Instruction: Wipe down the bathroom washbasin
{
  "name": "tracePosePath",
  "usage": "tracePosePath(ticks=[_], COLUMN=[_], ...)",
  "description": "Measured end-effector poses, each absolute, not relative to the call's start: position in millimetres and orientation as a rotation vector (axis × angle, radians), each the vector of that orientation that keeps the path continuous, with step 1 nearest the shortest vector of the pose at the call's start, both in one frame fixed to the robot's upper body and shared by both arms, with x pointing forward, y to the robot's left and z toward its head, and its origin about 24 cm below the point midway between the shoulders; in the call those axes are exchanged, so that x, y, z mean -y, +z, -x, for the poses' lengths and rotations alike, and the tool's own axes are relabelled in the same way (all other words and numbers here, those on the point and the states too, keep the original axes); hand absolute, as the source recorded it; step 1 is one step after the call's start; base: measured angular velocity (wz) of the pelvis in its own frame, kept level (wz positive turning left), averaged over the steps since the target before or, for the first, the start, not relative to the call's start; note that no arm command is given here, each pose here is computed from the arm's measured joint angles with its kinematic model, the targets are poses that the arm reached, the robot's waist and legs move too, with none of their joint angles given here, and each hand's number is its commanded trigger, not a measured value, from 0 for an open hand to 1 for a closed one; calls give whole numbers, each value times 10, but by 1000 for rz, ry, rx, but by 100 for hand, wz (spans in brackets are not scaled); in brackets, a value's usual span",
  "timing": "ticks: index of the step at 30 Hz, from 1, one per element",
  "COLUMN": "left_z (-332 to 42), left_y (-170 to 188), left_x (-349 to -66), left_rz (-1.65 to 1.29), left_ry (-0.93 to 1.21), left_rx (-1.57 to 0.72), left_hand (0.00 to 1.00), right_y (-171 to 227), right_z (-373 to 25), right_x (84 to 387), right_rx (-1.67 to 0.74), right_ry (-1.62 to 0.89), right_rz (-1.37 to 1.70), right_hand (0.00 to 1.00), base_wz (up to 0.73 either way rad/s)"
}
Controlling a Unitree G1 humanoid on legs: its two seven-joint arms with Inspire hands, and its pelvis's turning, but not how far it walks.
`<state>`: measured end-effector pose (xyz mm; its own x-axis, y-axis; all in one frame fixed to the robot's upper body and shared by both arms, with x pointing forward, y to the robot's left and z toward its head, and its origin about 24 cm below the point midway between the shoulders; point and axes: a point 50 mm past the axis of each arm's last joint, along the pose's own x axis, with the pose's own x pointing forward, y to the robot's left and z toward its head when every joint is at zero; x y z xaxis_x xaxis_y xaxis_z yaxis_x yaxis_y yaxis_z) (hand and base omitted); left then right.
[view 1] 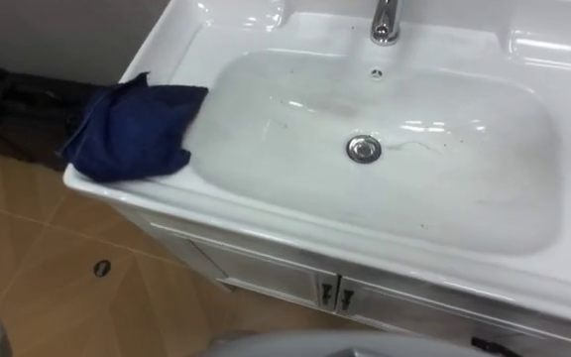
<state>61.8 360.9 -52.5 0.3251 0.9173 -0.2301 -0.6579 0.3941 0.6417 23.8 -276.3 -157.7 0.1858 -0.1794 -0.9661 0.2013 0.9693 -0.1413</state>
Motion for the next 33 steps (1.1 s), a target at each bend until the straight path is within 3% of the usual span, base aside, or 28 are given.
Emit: tracePosePath(ticks=[6, 12, 20, 33], left_z=[-341, -74, 112, 26], left_y=[-1064, -1307, -1481, -1593], left_x=[-3241, -3049, -2834, -2694], left_rz=[-450, -426, -351, -205], left_ry=[809, 637, 462, 273], left_rx=[-946, -1153, -1336, -1455], left_hand=[0, 0, 0, 0], right_y=[-1585, -1582, -1593, -1605], right_z=[-274, -317, -230, -127], right_x=[2724, 2724, 2729, 2731], right_rx=[-1370, -1354, -1386, -1456], right_ry=[-190, -178, -190, -206], right_rz=[-17, -34, -39, 13], right_hand=[0, 0, 0, 0], base_wz=[9, 2, -1, -14])
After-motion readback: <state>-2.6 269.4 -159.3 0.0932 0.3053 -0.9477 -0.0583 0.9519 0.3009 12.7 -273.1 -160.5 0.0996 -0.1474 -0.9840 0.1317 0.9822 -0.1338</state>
